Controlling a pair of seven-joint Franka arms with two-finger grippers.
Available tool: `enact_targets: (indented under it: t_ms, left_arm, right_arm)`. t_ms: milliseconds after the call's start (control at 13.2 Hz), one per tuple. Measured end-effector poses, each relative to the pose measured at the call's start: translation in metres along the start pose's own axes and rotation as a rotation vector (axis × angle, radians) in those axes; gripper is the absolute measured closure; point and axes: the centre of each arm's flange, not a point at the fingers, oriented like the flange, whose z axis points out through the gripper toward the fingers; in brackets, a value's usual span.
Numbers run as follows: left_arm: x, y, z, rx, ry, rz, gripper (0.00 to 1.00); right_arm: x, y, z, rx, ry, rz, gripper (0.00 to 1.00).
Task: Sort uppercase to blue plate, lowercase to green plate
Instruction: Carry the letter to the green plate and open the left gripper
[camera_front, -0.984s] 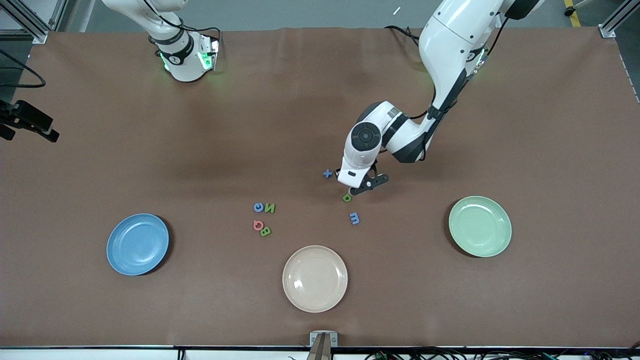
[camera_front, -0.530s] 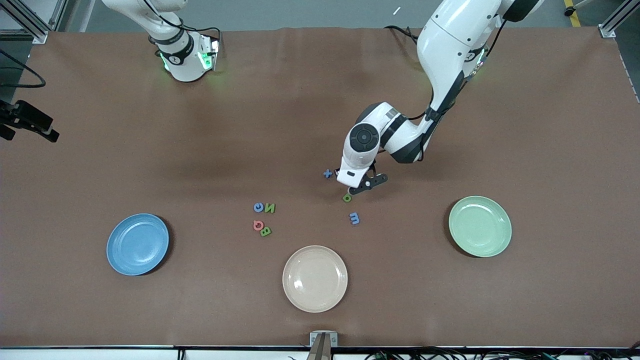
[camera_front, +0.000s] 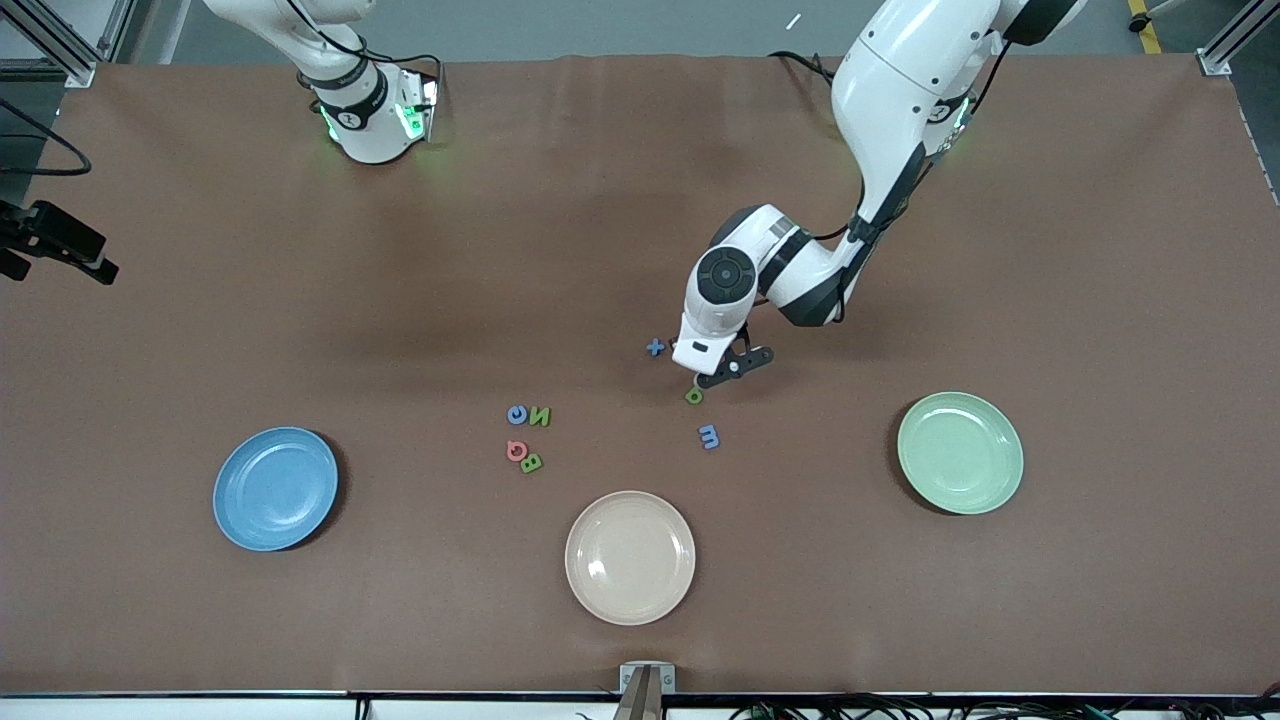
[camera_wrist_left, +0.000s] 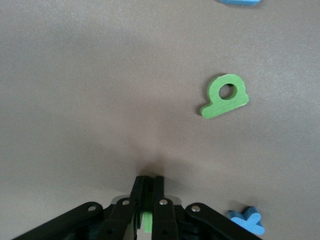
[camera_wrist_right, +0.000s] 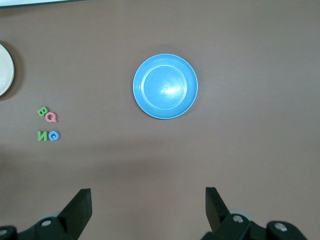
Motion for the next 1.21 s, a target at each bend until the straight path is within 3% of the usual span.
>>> enact_targets:
  t_ms: [379, 757, 1212]
  left_arm:
    - [0.037, -0.011, -0.059, -0.043, 0.042, -0.057, 0.9]
    - [0.121, -0.073, -0.097, 0.0, 0.141, -0.108, 0.9]
    - [0.211, -0.148, -0.121, -0.01, 0.169, -0.08, 0.9]
  right_arm:
    - [0.0, 0.0, 0.0, 0.0, 0.0, 0.0, 0.0]
    - [0.0, 0.0, 0.0, 0.0, 0.0, 0.0, 0.0]
    - [0.0, 0.0, 0.0, 0.0, 0.0, 0.0, 0.0]
